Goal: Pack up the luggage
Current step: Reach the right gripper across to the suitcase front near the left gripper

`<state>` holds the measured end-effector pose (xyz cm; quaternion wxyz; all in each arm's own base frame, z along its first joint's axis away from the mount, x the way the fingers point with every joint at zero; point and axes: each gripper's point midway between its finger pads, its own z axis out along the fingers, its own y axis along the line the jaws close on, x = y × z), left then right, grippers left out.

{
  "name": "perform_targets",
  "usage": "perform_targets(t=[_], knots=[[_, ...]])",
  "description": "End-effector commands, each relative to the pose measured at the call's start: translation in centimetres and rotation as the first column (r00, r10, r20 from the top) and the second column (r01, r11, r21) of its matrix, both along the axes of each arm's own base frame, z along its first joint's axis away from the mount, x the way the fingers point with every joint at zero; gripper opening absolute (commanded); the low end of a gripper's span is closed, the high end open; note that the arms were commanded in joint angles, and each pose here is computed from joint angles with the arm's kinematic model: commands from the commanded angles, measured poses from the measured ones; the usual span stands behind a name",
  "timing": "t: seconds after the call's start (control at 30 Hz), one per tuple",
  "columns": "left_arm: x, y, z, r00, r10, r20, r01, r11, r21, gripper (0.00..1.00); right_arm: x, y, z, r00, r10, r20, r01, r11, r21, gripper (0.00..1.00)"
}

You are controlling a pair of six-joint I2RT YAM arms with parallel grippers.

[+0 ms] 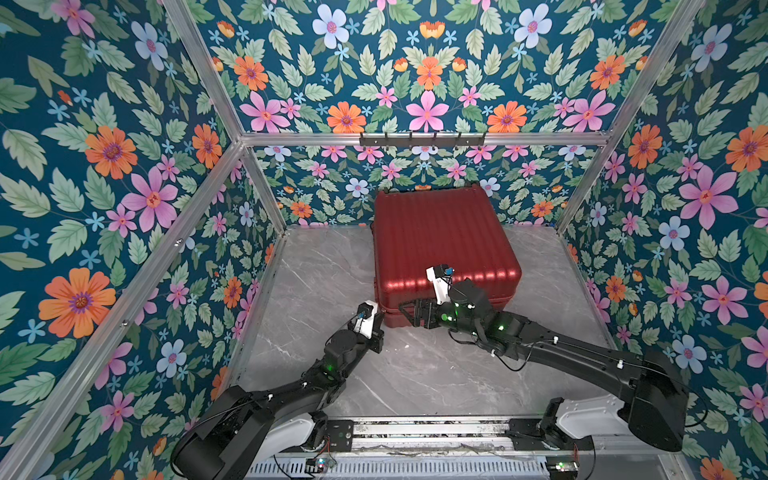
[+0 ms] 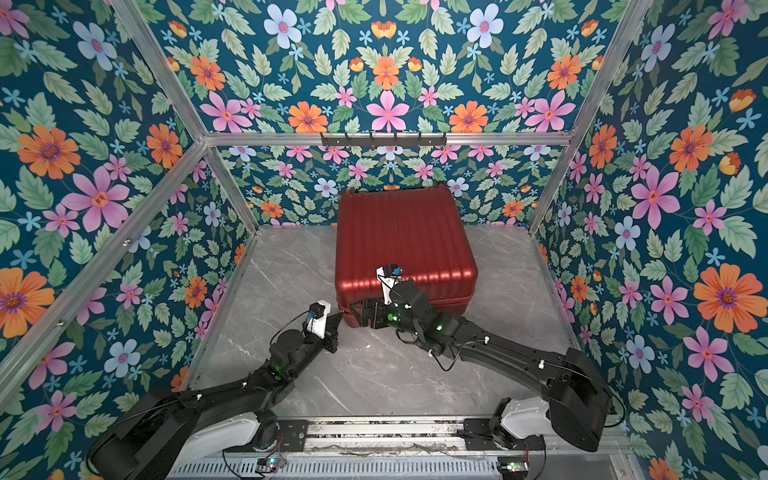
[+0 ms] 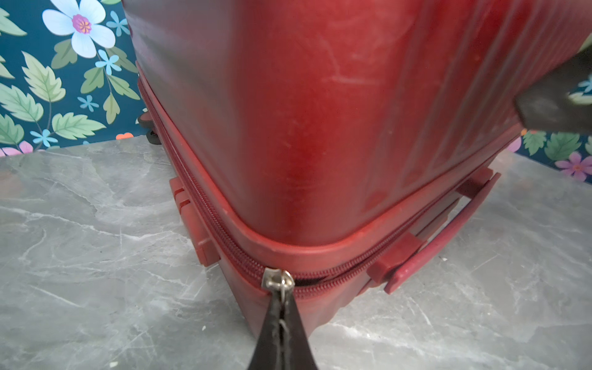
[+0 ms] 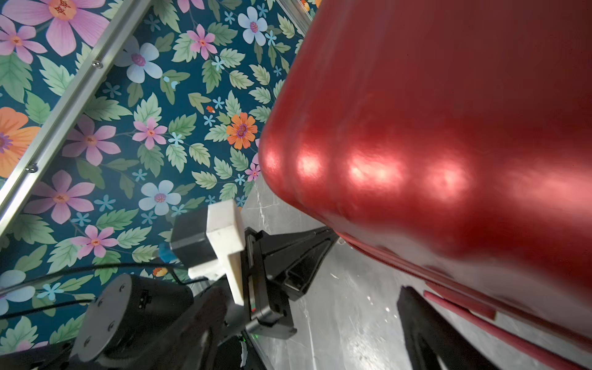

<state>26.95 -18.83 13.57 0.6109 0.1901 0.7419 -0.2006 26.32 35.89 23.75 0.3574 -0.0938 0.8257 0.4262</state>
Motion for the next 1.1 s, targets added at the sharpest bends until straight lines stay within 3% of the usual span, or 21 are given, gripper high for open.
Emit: perform_targets(t=[0.0,0.17,0.33,0.83,1.07], knots=[[-0.3,-1.0,1.5,0.997,-0.058,0.041,0.059,0.998,-0.031,0.00,1.6,0.3,0.8,0.996,-0.041,0.079,0.042,0.999,-0.011,0.86],[-0.8,-1.9,1.5,0.993,-0.116,0.021,0.116,0.993,-0.015,0.00,3.2,0.6,1.0,0.988,-0.055,0.147,0.069,0.994,-0.086,0.86],[-1.3,-2.4,0.9,0.988,-0.156,-0.008,0.156,0.988,-0.007,0.00,4.2,1.9,2.3,0.983,-0.041,0.177,0.057,0.994,-0.090,0.86],[-2.3,-5.8,1.3,0.959,-0.282,-0.020,0.281,0.959,-0.031,0.00,7.5,3.0,1.5,0.991,-0.049,0.126,0.060,0.994,-0.090,0.86],[-1.6,-5.6,1.7,0.973,-0.232,0.014,0.232,0.971,-0.062,0.00,7.7,2.7,2.0,0.992,-0.053,0.116,0.062,0.995,-0.073,0.85]])
